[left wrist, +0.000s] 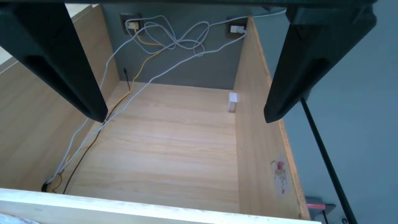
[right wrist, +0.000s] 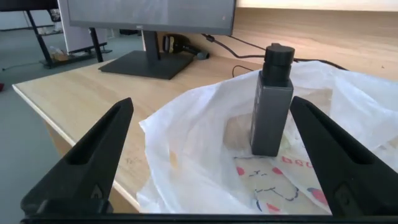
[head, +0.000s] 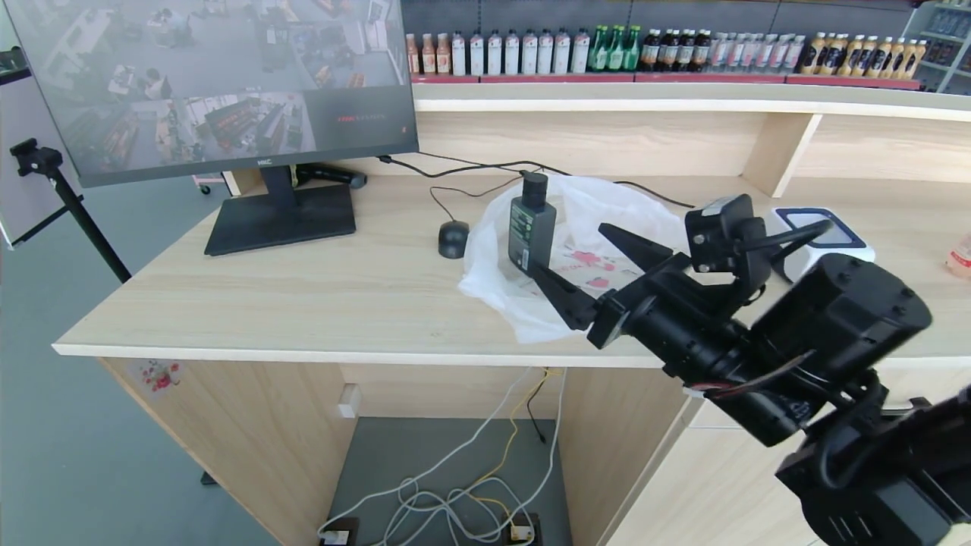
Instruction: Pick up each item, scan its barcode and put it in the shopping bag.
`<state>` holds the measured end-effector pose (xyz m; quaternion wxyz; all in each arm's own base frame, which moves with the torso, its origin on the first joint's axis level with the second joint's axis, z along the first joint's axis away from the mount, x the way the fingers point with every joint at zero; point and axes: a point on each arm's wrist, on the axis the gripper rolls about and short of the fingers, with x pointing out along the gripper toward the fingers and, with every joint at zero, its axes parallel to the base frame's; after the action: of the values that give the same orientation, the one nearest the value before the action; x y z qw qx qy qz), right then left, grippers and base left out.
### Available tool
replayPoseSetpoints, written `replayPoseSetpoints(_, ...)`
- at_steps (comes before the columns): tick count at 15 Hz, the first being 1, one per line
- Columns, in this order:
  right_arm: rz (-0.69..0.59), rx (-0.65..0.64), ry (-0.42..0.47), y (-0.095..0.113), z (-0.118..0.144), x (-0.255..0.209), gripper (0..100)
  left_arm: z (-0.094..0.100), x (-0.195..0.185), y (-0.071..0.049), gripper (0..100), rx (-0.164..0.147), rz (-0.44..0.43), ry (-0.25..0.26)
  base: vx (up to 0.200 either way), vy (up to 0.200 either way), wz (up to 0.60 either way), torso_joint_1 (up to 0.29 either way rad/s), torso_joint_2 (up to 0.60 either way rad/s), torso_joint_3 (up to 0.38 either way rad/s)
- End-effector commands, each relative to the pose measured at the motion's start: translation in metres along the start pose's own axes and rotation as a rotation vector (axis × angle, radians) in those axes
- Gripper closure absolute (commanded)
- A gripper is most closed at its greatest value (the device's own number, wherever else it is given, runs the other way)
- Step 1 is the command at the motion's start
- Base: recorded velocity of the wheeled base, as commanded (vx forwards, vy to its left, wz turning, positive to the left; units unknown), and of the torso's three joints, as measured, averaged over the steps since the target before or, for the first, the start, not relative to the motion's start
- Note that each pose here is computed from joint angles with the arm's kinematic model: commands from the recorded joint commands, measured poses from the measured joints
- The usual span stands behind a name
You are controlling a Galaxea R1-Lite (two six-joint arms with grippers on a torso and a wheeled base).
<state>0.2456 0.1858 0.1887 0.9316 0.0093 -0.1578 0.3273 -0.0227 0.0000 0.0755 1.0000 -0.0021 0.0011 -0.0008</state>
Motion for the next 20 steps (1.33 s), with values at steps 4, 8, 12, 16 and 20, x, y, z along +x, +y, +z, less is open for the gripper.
replayPoseSetpoints(4, 0.068, 0.012, -0.015, 0.008, 0.025, -0.065, 0, 0.000, 0.000, 0.000, 0, 0.000, 0.000, -0.001, 0.000, 0.000, 0.00, 0.000, 0.00, 0.000)
replayPoseSetpoints(8, 0.071, 0.046, 0.032, 0.009, 0.019, -0.092, 0, 0.000, 0.000, 0.000, 0, 0.000, 0.000, -0.001, 0.000, 0.000, 0.00, 0.000, 0.00, 0.000)
replayPoseSetpoints(12, 0.070, 0.049, 0.037, 0.009, 0.018, -0.092, 0, 0.000, 0.000, 0.000, 0, 0.000, 0.000, -0.001, 0.000, 0.000, 0.00, 0.000, 0.00, 0.000)
replayPoseSetpoints(16, 0.070, 0.050, 0.055, 0.009, 0.017, -0.101, 0, 0.000, 0.000, 0.000, 0, -0.002, 0.000, -0.001, -0.050, -0.050, 0.00, -0.001, 0.00, 0.001)
replayPoseSetpoints(20, 0.070, 0.050, 0.063, 0.009, 0.016, -0.104, 0, 0.000, 0.000, 0.000, 0, -0.003, 0.000, -0.001, -0.100, -0.200, 0.00, 0.007, 0.00, 0.001)
